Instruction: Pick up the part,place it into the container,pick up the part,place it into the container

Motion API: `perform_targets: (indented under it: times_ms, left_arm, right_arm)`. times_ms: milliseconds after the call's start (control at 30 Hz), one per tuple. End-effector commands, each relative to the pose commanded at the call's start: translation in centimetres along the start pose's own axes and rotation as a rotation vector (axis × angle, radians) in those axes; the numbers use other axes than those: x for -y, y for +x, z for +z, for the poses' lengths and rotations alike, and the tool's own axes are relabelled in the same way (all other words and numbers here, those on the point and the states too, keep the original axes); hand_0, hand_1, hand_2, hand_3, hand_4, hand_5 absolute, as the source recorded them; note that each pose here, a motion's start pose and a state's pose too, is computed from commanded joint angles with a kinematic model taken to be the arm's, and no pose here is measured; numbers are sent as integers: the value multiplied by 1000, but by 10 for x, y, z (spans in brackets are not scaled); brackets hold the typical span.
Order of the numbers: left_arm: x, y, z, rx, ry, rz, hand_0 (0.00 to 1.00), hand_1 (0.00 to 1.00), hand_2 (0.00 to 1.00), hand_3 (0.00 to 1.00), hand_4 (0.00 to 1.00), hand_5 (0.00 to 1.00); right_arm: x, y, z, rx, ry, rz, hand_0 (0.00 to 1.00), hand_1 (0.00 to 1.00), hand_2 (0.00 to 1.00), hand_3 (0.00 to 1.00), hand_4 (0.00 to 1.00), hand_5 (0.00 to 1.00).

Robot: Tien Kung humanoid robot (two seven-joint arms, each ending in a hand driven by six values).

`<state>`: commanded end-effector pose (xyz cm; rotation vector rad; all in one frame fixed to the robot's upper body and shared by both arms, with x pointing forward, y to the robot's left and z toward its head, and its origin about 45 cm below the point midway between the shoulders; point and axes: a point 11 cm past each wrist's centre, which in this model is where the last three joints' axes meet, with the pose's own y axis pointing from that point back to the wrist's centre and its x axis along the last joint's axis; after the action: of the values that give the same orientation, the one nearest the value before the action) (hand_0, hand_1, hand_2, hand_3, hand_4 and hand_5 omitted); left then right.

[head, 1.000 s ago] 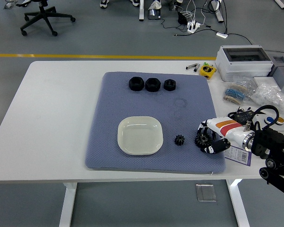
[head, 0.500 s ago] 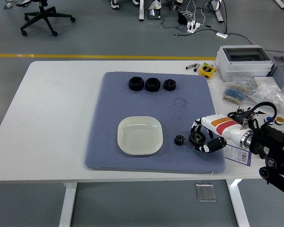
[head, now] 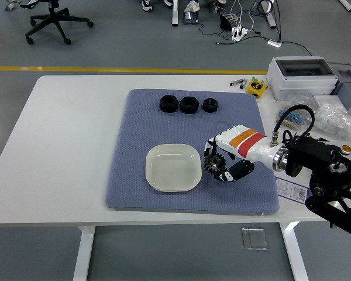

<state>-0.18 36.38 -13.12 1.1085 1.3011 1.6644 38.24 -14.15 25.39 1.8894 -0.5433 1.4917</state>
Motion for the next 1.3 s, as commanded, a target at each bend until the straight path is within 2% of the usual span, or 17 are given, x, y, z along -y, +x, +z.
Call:
perform_targets:
  times_ms: [100, 300, 433, 467, 533, 633, 667, 700, 833, 867, 1033, 1067, 1167, 1233, 1267, 1300]
  left_arm:
    - [0, 0, 1, -1, -3, 0, 855, 813, 844, 611, 548, 787]
    - [0, -2, 6, 4, -8, 7, 853, 810, 842, 611, 546, 786]
    - [0, -4, 9, 7, -13, 9, 853, 810, 842, 611, 546, 786]
    - [0, -4, 9, 6, -14, 9, 854, 809, 840, 610, 550, 790]
    - [0, -4, 9, 3, -17, 8, 854, 809, 840, 610, 550, 790]
    - [0, -3, 9, -3, -19, 10, 854, 809, 840, 610, 550, 790]
    - [0, -4, 9, -3, -19, 10, 853, 807, 837, 607, 551, 790]
    - [0, -4, 9, -1, -19, 10, 853, 807, 837, 607, 551, 790]
    - [0, -4, 10, 6, -19, 8, 853, 807, 837, 607, 551, 790]
    - [0, -4, 10, 7, -19, 8, 853, 806, 838, 607, 550, 792]
    - [0, -4, 11, 8, -22, 8, 853, 806, 838, 607, 550, 792]
    - [0, -4, 12, 8, -22, 8, 852, 805, 837, 607, 548, 790]
    - [0, -4, 11, 4, -24, 9, 852, 805, 837, 607, 548, 790]
    - [0, -4, 11, 2, -24, 9, 852, 805, 837, 607, 548, 790]
    - [0, -3, 11, 1, -24, 10, 850, 802, 835, 606, 545, 786]
    - [0, -3, 10, 0, -24, 10, 850, 802, 835, 606, 545, 786]
  right_arm:
    - [13, 6, -18, -18, 44, -9, 168, 263, 465, 485, 439, 142]
    - [45, 4, -48, -47, 94, -55, 177, 283, 471, 487, 465, 133]
    - [65, 2, -56, -33, 63, -65, 177, 283, 471, 487, 465, 133]
    - [69, 1, -55, -30, 42, -71, 226, 378, 562, 547, 703, 251]
    - [75, -3, -52, -37, -3, -96, 226, 378, 562, 547, 703, 251]
    - [82, -6, -52, -35, -34, -111, 226, 378, 562, 547, 703, 251]
    - [85, -6, -52, -41, -40, -117, 370, 546, 732, 770, 900, 367]
    - [87, -7, -53, -45, -41, -119, 370, 546, 732, 770, 900, 367]
    - [91, -6, -57, -79, -43, -121, 370, 546, 732, 770, 900, 367]
    - [92, -5, -58, -85, -40, -117, 510, 649, 854, 998, 998, 580]
    - [92, 1, -57, -92, -36, -89, 510, 649, 854, 998, 998, 580]
    - [92, 3, -56, -90, -37, -79, 568, 682, 886, 998, 998, 602]
    - [87, 9, -49, -82, -50, -63, 568, 682, 886, 998, 998, 602]
    - [83, 12, -41, -80, -72, -70, 568, 682, 886, 998, 998, 602]
    - [80, 13, -36, -84, -96, -87, 570, 668, 836, 956, 998, 589]
    - [75, 11, -29, -88, -129, -117, 570, 668, 836, 956, 998, 589]
